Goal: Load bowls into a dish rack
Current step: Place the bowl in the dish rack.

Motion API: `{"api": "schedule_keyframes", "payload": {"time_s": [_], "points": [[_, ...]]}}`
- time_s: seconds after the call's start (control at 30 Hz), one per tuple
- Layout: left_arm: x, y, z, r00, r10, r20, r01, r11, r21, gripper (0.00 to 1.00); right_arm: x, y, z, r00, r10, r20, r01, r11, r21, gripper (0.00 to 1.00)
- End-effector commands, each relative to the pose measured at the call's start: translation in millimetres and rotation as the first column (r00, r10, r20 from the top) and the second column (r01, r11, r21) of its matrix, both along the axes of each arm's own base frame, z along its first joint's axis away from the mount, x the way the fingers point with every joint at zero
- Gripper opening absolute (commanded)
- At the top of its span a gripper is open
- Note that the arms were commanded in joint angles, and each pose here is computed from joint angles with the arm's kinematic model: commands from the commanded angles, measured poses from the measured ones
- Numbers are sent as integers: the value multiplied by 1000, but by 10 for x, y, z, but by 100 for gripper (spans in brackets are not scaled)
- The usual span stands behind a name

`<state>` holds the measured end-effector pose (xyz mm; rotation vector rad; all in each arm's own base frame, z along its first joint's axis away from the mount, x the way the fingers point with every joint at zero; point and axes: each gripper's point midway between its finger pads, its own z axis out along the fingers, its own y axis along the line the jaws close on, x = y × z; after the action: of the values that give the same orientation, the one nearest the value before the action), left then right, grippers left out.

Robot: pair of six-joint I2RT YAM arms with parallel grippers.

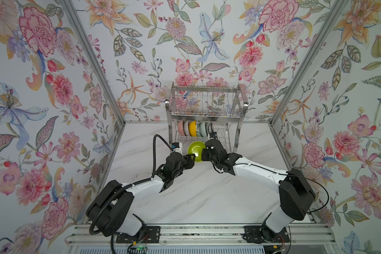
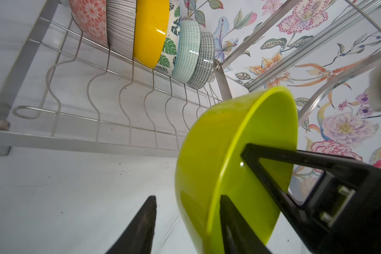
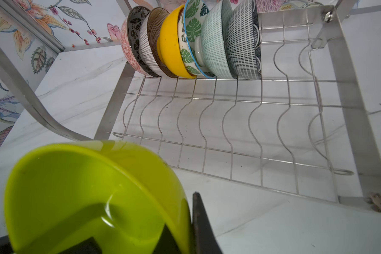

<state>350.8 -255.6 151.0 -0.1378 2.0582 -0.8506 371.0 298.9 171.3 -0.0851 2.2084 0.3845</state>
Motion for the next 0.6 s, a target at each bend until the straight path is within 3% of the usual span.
{"api": "schedule_keyframes", "payload": {"time_s": [0.0,0.3,0.57], "points": [[116,28,110,998,41,39,-41,999,-6,40,65,90,248,996,-28,86,25,999,36,0],[138,79,175,995,75,62,-73,997,-24,2,-6,153,294,993,-28,112,19,996,82,4],[168,183,241,988,128,90,-127,992,-18,0,-54,196,333,995,0,96,-14,989,150,28]]}}
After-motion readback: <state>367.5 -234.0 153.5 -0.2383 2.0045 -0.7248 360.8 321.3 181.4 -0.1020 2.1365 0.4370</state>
